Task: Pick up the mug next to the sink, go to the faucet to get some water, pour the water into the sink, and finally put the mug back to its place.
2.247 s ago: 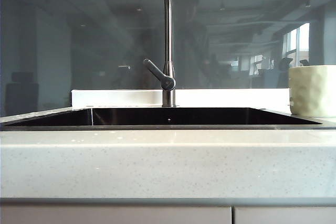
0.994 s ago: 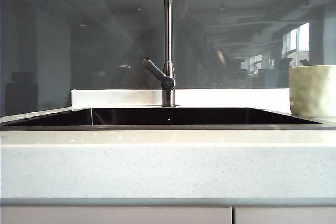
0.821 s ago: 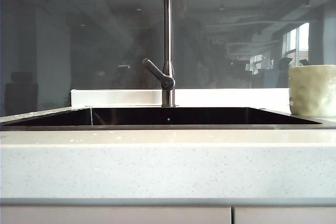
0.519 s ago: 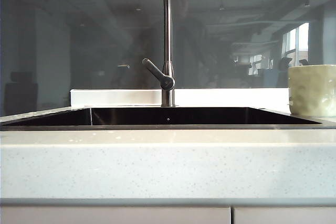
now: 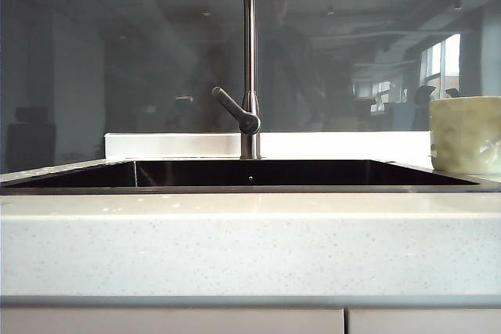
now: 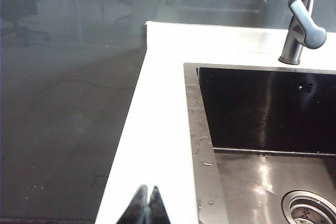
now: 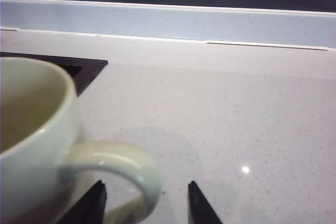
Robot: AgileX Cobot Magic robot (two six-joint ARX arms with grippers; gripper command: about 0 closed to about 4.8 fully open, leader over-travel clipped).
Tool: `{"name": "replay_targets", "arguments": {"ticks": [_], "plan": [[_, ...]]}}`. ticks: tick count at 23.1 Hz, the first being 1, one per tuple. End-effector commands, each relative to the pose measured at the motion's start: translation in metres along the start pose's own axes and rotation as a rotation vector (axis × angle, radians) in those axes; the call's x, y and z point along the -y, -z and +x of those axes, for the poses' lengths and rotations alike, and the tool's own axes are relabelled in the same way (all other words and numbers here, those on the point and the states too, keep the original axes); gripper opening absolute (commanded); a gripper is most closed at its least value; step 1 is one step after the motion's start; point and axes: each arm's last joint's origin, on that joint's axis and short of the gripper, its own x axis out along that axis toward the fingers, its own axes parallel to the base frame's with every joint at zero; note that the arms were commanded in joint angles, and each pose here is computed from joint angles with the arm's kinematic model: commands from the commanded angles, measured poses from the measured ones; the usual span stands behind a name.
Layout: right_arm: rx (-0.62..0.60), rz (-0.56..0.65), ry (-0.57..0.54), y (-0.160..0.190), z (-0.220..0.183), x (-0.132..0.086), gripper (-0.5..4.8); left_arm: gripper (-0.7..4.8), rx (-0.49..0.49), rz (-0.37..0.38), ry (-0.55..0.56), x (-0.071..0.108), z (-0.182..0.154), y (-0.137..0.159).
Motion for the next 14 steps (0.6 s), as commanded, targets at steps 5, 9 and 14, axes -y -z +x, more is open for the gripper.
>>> {"name": "replay_targets", "arguments": {"ticks": [5,9,14], "plan": [[0.037,-0.019,0.002,-0.006,0.015,0.007,2.09,-0.04,0.017,-0.002,0.002,0.000,0.000,-0.002],[0.036,-0.015,0.000,-0.006,0.019,0.009,1.20,-0.04,0.017,-0.002,0.002,0.000,0.000,-0.002],[0.036,-0.014,-0.002,-0.006,0.019,0.009,0.80,-0.04,0.017,-0.002,0.002,0.000,0.000,-0.002]]}}
